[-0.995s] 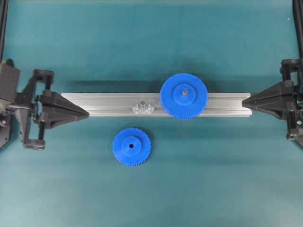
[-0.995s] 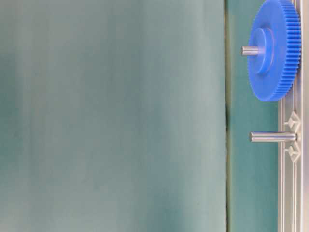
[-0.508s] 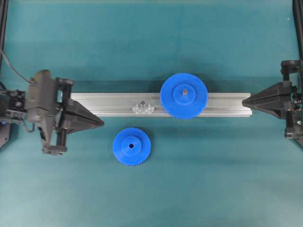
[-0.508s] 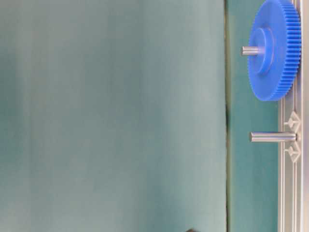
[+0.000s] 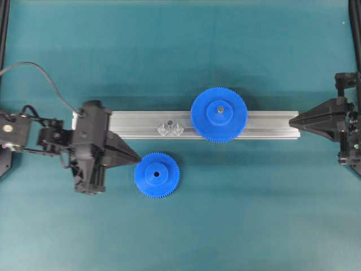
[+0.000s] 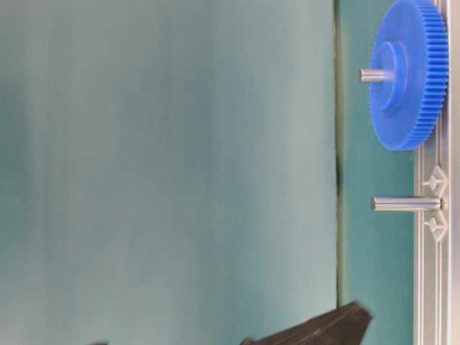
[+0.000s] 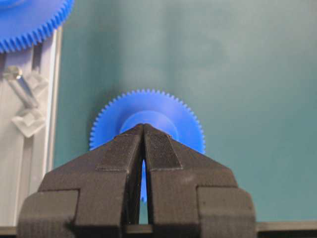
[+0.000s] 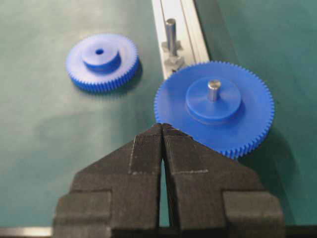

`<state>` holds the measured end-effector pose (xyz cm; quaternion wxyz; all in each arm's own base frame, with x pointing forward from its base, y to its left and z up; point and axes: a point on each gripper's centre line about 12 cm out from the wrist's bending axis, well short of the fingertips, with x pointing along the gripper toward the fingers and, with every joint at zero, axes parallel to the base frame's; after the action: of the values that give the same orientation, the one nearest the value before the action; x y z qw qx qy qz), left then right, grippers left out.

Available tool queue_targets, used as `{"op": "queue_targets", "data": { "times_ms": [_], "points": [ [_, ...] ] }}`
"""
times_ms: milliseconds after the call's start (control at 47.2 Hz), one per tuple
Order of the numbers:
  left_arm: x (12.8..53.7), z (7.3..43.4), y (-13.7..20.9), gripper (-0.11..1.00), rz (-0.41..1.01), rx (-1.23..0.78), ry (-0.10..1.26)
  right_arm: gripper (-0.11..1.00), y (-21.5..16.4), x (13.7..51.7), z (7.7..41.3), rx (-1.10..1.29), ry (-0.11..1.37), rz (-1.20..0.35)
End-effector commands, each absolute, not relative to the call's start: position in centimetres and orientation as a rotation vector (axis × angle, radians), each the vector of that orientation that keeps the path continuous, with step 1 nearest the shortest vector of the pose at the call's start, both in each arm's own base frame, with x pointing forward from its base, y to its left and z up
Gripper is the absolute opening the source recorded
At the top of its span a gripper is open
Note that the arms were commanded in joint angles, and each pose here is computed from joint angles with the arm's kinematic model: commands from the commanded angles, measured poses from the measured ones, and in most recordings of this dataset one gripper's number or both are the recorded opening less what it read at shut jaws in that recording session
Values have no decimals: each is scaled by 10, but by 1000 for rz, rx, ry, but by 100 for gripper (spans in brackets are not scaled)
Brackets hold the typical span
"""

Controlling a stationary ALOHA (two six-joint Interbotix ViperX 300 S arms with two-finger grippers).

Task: Find the location of the shaft and insert the small gear.
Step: 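Position the left gripper above the small blue gear's hub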

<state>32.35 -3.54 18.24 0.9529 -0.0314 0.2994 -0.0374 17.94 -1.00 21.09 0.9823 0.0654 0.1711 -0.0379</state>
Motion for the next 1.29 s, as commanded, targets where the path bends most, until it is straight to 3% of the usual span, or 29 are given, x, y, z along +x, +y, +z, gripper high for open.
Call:
{"op": "queue_targets", "data": {
  "times_ms": [0, 868, 1270],
  "points": [
    [335, 190, -39, 1, -85, -59, 596, 0, -12, 181, 214, 143, 337, -85],
    [371, 172, -47, 1, -80, -43, 781, 0, -12, 179, 208, 144, 349, -91],
    [383, 164, -49, 1, -69, -25, 943, 0, -14, 178, 206, 143, 353, -98]
  ]
}}
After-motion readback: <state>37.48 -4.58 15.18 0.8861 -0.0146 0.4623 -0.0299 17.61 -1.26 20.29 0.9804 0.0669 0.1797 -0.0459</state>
